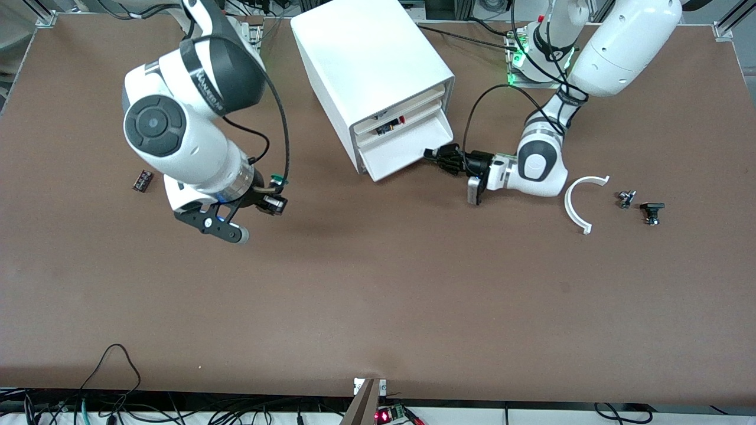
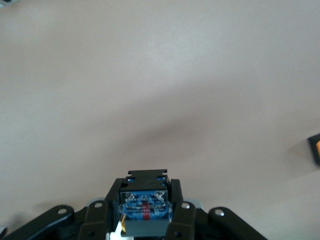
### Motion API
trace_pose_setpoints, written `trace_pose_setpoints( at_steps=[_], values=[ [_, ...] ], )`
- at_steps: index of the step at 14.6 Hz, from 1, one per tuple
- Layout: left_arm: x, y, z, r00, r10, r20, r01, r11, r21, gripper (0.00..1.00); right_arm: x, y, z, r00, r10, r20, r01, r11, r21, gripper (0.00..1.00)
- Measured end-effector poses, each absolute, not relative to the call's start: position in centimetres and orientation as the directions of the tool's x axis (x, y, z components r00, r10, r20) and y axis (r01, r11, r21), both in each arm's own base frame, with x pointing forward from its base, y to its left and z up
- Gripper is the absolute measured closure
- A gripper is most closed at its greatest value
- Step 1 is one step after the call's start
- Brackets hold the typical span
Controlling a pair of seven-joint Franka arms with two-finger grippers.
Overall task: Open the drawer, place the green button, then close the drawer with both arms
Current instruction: 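Pull the drawer open with the left gripper while the right gripper approaches, then lower the button into the drawer while the left gripper draws back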
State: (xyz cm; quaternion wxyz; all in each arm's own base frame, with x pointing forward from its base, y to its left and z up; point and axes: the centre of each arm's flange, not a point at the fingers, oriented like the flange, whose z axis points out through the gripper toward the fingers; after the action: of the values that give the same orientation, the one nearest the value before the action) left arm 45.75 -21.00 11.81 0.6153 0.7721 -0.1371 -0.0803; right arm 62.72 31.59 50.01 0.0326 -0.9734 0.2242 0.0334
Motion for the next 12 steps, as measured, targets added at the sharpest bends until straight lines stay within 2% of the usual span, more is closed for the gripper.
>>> trace_pose_setpoints(
  at_steps=[4,7,8,12],
  values=[
    [49.8,-18.3,12.1,0.943,-0.322,0.082,-0.166,-0.243,0.956,0.85,61.4,35.0,52.3,0.833,-0.550,-0.065,-0.554,-0.827,-0.096,0.59],
    [51.6,-17.4,11.8,0.941,-0.328,0.082,-0.173,-0.260,0.950,0.85,60.6,38.4,53.2,0.762,-0.646,-0.053,-0.644,-0.746,-0.172,0.59],
    [51.9,-17.1,11.7,0.937,-0.340,0.077,-0.176,-0.274,0.945,0.81,60.1,39.6,53.1,0.739,-0.671,-0.058,-0.669,-0.720,-0.185,0.59],
    [52.6,-15.8,11.9,0.929,-0.370,0.017,-0.149,-0.332,0.931,0.42,58.0,44.9,50.7,0.667,-0.740,-0.091,-0.741,-0.644,-0.191,0.59]
  ],
)
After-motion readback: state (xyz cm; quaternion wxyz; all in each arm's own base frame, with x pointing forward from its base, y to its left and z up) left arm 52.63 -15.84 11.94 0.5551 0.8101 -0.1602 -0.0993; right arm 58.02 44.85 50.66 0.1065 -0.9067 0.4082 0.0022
